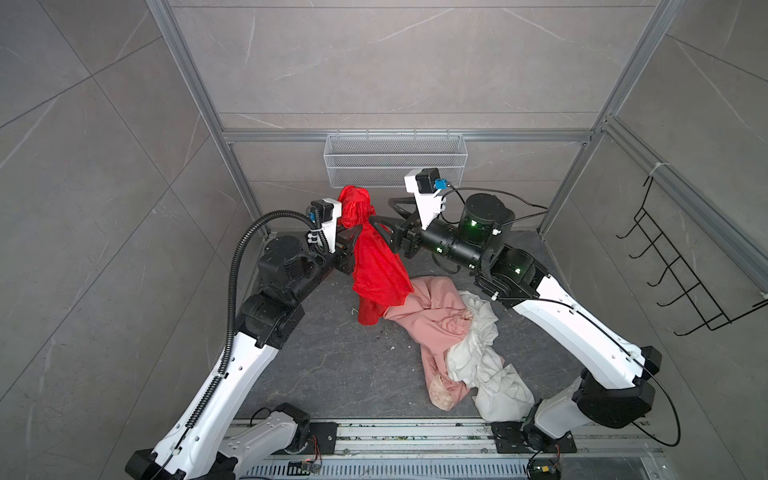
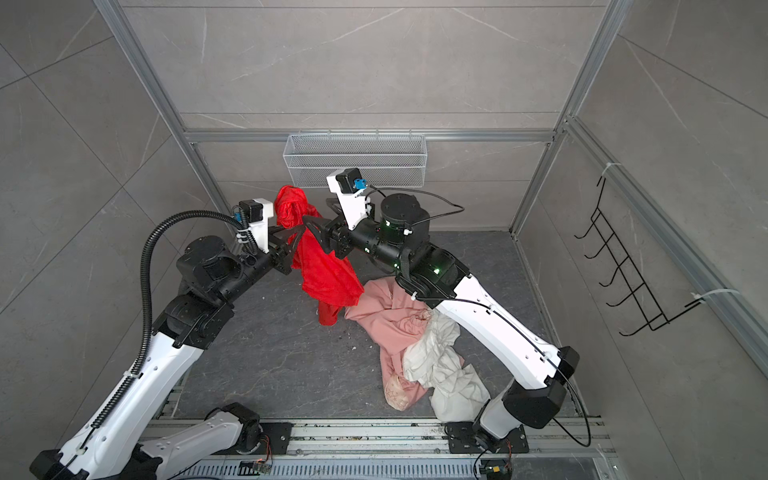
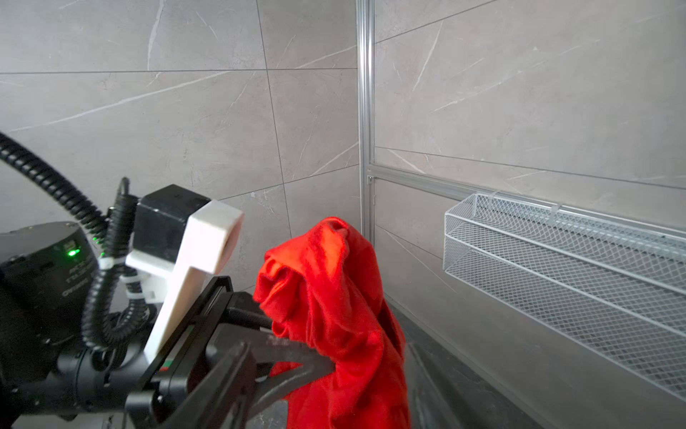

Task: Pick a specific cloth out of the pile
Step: 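Open the right gripper while the left gripper carries the red cloth away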

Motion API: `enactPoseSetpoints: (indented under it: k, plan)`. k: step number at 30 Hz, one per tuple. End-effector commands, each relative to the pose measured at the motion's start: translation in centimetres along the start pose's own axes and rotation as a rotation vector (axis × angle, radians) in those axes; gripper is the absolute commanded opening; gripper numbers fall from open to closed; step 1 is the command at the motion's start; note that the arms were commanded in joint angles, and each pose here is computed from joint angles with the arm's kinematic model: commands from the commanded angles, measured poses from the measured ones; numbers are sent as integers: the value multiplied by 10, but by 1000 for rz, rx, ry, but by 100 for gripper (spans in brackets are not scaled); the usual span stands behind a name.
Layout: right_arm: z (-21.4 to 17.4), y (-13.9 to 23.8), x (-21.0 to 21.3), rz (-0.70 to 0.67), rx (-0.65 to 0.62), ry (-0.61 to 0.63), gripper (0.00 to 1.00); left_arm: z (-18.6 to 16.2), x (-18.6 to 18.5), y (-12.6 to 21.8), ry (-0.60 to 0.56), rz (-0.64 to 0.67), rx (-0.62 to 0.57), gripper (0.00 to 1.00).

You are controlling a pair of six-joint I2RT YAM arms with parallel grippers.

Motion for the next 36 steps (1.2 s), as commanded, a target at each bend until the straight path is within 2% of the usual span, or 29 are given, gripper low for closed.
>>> enactPoseSetpoints:
  k: [1,17,30,36]
  plan:
    - [15,16,0,-23,-40,37,71,28,6,6,11,23,-96,0]
    - [-31,25,-29,-148,56,107,73,30,57,-22,24,110,-71,0]
    - [-60,23,-72,-215,117,115,73,46,136,-60,60,171,-175,0]
    - [-75,31,-97,-254,134,88,74,39,171,-82,76,192,-198,0]
Point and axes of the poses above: each gripper's point midway between its finger pads, its own y axis back along the fingers, its own x axis along the line the jaws close on, z = x × y, the point moved 2 cm from there along y, back along the fingers, and after that the axes turned 1 degree about -y, right-handed, at the moved point
